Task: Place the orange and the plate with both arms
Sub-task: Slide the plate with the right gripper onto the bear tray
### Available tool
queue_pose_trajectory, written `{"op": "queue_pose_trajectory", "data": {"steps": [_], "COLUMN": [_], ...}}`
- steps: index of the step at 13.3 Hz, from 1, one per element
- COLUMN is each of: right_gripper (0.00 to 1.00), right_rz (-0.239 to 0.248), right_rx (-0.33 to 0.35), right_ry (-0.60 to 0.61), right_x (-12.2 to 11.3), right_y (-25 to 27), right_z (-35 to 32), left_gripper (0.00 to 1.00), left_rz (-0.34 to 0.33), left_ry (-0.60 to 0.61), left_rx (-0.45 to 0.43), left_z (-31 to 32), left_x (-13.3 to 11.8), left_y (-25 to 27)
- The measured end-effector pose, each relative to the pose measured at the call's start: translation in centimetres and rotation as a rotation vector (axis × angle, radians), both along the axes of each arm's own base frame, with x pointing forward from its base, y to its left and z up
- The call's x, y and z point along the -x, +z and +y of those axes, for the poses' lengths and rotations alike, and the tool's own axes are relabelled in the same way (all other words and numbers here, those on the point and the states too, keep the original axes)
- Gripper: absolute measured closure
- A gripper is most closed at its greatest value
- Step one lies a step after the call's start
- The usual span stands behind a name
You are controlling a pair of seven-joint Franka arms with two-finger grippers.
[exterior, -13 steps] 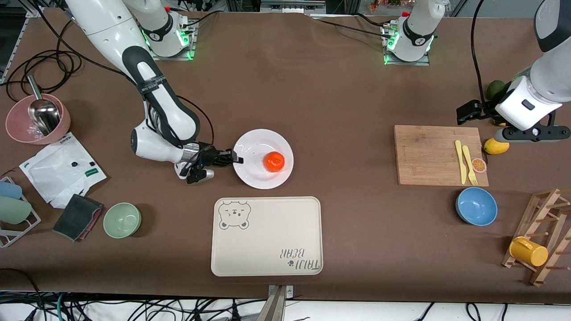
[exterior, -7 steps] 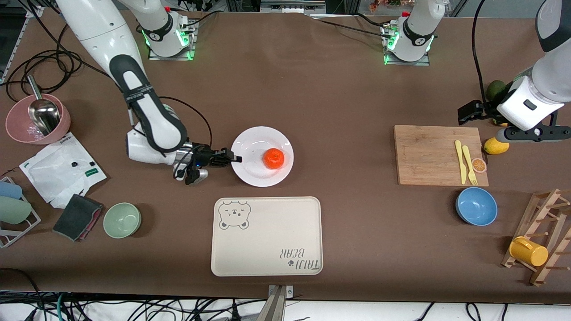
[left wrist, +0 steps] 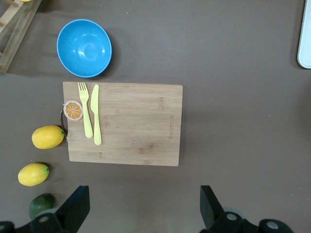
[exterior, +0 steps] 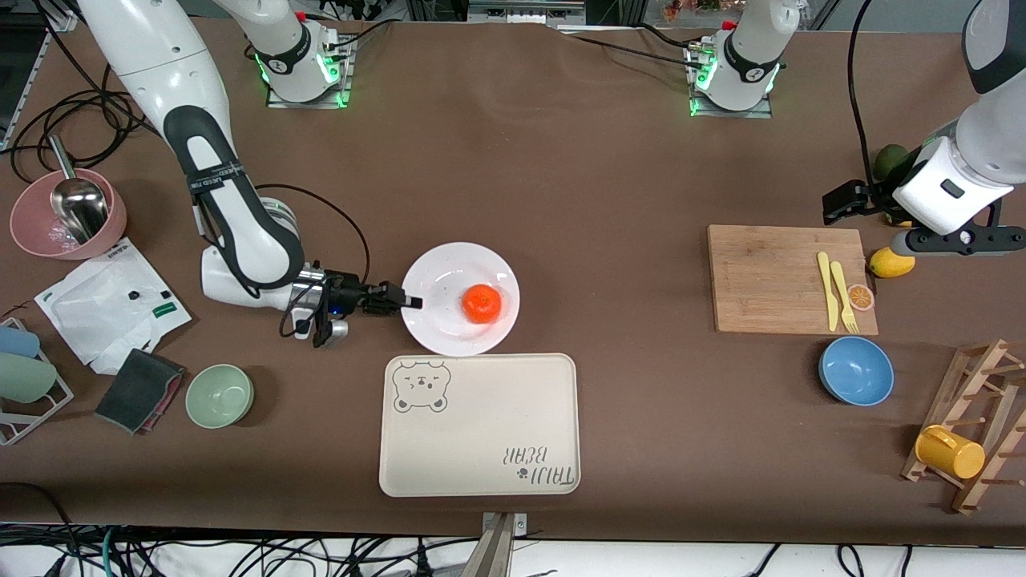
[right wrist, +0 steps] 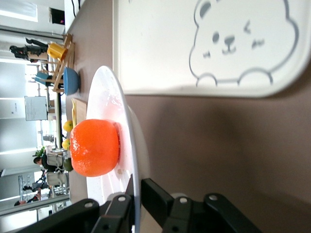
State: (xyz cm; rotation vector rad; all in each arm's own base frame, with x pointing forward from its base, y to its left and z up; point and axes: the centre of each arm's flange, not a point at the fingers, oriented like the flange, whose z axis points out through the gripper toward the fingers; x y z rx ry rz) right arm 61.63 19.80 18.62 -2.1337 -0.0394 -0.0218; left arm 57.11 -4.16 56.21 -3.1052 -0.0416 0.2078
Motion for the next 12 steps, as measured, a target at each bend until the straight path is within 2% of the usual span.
{"op": "queue_pose_trajectory", "data": {"steps": [5,9,12], "right_gripper": [0.92,0.92,0.92], "right_rz": [-0.018,-0.056,-0.083], "right_rx": [-0.027,-0.021,-0.012], "right_ry": [-0.115,-0.187,-0.248], "right_x": [-6.7,-10.3,-12.4], "right_y": [-0.8,-3.9,-3.9], "right_z": [-1.2,-2.2,-2.6], "left_gripper": [0.00,0.00,0.00], "left_rz": [0.000,-0.001,0.000], "left_ry": [0.000,-0.001,-0.001], "left_rx": [0.000,0.000,0.000], "left_z": [0.0,0.0,0.0], "left_x": [0.0,0.0,0.0], "left_y": [0.0,0.0,0.0]}}
